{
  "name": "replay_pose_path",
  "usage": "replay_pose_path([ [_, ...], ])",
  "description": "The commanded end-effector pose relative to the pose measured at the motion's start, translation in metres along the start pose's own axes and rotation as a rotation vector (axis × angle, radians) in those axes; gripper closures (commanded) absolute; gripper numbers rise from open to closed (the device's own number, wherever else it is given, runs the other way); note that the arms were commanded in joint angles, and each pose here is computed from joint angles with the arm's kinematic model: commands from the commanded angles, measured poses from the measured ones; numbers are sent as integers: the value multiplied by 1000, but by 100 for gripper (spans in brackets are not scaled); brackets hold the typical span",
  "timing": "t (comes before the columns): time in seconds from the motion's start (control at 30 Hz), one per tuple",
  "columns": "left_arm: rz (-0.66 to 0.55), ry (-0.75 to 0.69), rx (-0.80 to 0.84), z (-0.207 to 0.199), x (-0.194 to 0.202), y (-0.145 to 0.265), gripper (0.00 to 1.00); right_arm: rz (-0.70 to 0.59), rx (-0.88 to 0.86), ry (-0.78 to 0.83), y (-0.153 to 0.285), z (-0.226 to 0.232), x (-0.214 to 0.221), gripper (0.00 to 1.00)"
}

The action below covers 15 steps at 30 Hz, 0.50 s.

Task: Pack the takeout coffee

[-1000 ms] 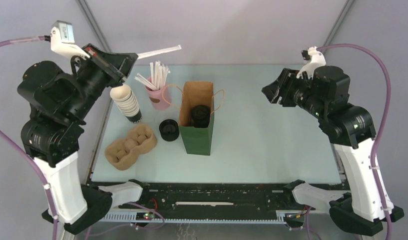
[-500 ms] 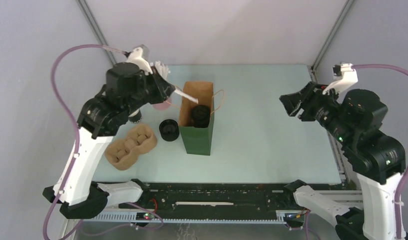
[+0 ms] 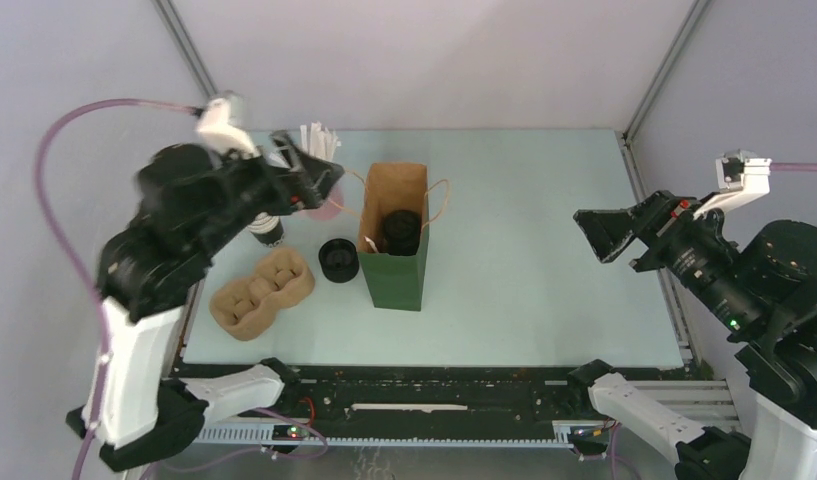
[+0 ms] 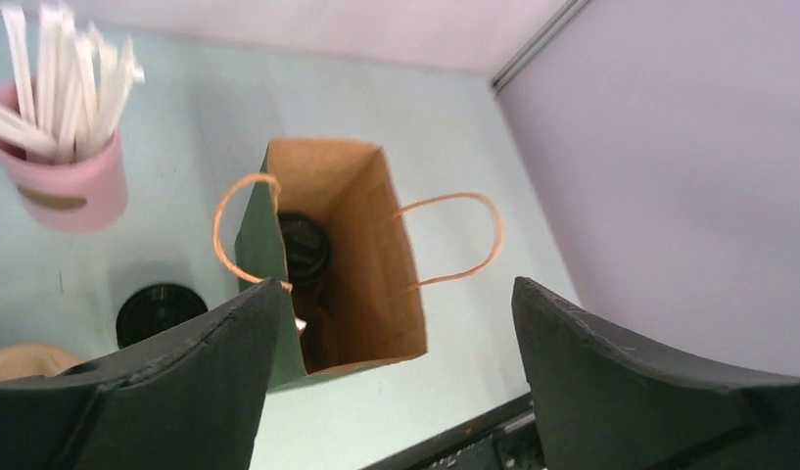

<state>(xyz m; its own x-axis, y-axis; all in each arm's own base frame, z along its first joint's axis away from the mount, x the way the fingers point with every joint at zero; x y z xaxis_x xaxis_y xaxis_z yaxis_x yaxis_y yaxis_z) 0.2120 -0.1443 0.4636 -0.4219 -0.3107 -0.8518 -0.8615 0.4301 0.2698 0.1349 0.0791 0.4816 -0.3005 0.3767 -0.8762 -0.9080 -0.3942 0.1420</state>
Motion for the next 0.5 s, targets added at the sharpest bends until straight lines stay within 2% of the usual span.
replay_pose_path([
  [0.0,-247,-39,140,-14,-49,94,6,-25,-73,50,22,10,-5,0],
  [0.07,-324,-50,174,-13,-58,125,1,-56,-90,49,31,12,-9,0],
  [0.23,-517,-49,225,-4,-73,190,0,-118,-129,79,53,19,-22,0],
  [0.37,-608,-55,185,12,-74,211,0,-195,-114,120,66,16,-35,0],
  [0.47,-615,-66,170,16,-73,214,0,-229,-118,113,72,19,-42,0],
])
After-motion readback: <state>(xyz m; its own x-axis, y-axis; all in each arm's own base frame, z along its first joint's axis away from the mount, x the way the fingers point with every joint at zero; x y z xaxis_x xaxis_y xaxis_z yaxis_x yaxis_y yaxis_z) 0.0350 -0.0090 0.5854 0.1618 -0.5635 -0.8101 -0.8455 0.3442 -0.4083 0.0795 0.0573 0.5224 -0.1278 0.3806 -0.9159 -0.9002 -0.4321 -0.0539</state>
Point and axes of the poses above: each gripper's point midway between its finger pads, its own y axis back along the fingers, its own z axis along the line the jaws close on, x = y × z, the point moved 2 cm from there along y, back along the fingers, and after that the axes turned 1 degree about -y, right-handed, at the moved point
